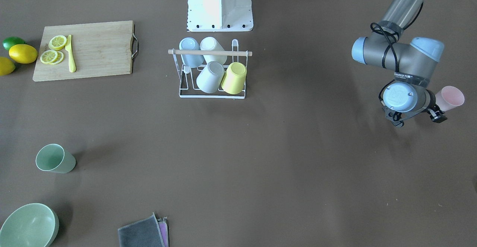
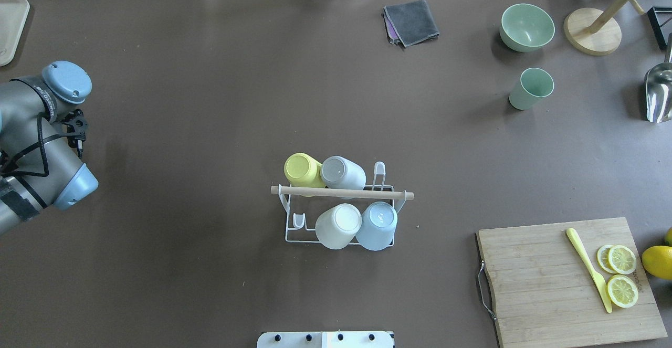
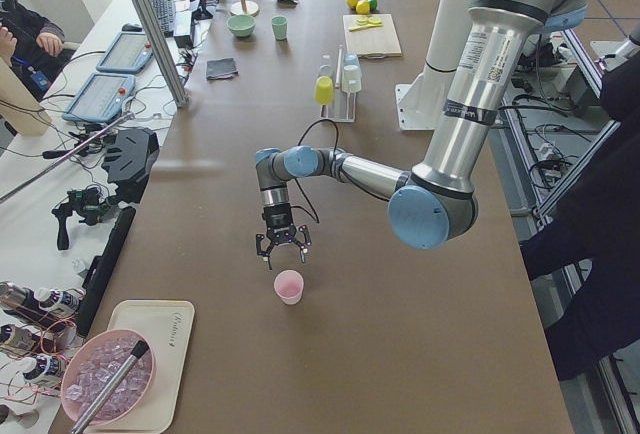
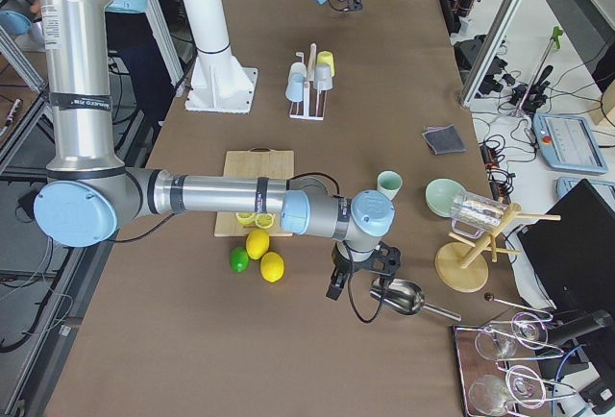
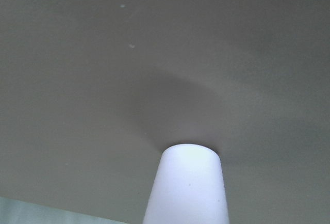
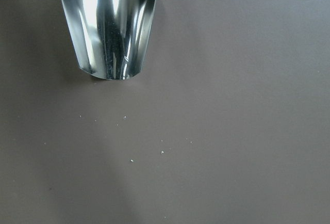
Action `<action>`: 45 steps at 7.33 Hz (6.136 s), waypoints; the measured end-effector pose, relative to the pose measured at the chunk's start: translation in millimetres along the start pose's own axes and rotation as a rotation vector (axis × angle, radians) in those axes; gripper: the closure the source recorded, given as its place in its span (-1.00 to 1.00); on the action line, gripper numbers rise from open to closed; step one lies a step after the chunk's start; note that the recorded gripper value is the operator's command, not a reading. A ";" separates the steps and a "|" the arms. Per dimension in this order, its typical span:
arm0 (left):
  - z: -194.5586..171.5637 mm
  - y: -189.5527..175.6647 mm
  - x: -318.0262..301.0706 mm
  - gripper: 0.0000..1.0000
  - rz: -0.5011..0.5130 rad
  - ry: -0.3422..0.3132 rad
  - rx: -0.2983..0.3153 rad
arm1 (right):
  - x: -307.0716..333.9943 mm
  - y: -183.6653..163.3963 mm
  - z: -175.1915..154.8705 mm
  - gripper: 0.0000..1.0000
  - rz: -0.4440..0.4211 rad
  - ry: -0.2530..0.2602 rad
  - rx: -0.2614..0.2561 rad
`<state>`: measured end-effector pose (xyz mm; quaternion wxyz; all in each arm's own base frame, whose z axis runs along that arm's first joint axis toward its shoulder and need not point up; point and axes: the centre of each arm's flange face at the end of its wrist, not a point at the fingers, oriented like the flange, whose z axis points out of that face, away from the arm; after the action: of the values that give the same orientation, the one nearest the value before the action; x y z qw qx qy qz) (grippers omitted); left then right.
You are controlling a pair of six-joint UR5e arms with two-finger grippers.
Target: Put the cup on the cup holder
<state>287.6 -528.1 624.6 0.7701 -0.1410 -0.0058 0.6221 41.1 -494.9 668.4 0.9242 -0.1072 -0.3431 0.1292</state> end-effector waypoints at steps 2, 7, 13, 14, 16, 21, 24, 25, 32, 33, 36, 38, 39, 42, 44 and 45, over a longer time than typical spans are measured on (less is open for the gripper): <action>7.3 -4.7 7.4 -0.94 0.029 -0.003 -0.061 | -9.2 -3.9 -8.9 -1.00 -0.049 -0.012 0.052; 24.6 0.4 1.3 -0.94 0.064 -0.052 -0.164 | -76.6 5.0 -43.8 -1.00 -0.215 -0.041 0.158; 58.6 -3.4 2.9 -0.93 0.066 -0.057 -0.187 | -310.9 22.4 -37.1 -1.00 -0.542 0.078 0.161; 64.1 -2.4 3.5 -0.93 0.066 -0.057 -0.187 | -346.2 30.0 -34.6 -1.00 -0.572 0.101 0.137; 72.3 1.1 5.5 -0.93 0.063 -0.054 -0.190 | -379.9 42.5 -27.1 -1.00 -0.622 0.123 0.118; 82.7 9.5 5.5 -0.93 0.052 -0.054 -0.179 | -427.6 30.8 11.3 -0.99 -0.917 0.257 0.084; 83.7 16.4 0.7 -0.93 0.026 -0.066 -0.148 | -441.1 18.3 -2.5 -0.90 -0.989 0.297 0.030; 79.7 17.6 -0.5 -0.93 0.008 -0.072 -0.136 | -460.4 5.8 -10.7 -0.90 -1.002 0.322 -0.020; 85.5 26.4 4.4 -0.93 -0.034 -0.098 -0.096 | -541.4 -49.9 39.5 -0.95 -1.049 0.495 -0.352; 89.8 28.0 5.6 -0.93 -0.036 -0.097 -0.097 | -547.8 -43.8 47.6 -0.97 -1.088 0.558 -0.399; 89.7 28.4 6.0 -0.52 -0.037 -0.103 -0.089 | -542.5 -42.8 68.7 -0.98 -1.187 0.665 -0.495; 85.8 27.1 4.9 -0.41 -0.041 -0.106 -0.059 | -549.1 -34.4 84.9 -0.98 -1.268 0.726 -0.532; 78.9 29.4 3.3 -0.40 -0.047 -0.098 -0.026 | -552.6 -32.5 88.9 -0.98 -1.324 0.776 -0.541; 32.8 66.6 -18.3 -0.39 -0.106 -0.125 0.079 | -567.2 -27.9 92.5 -0.99 -1.427 0.889 -0.530; -8.3 106.8 -35.6 -0.36 -0.148 -0.121 0.202 | -569.8 -20.5 104.4 -0.99 -1.482 0.899 -0.556; -32.8 117.6 -38.5 -0.35 -0.166 -0.134 0.259 | -565.8 -19.1 111.0 -0.99 -1.516 0.897 -0.583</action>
<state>172.5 -550.1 573.1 0.8285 0.0021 0.0114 0.5598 -442.9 -677.6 413.1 0.7445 -0.1226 0.0490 -0.6544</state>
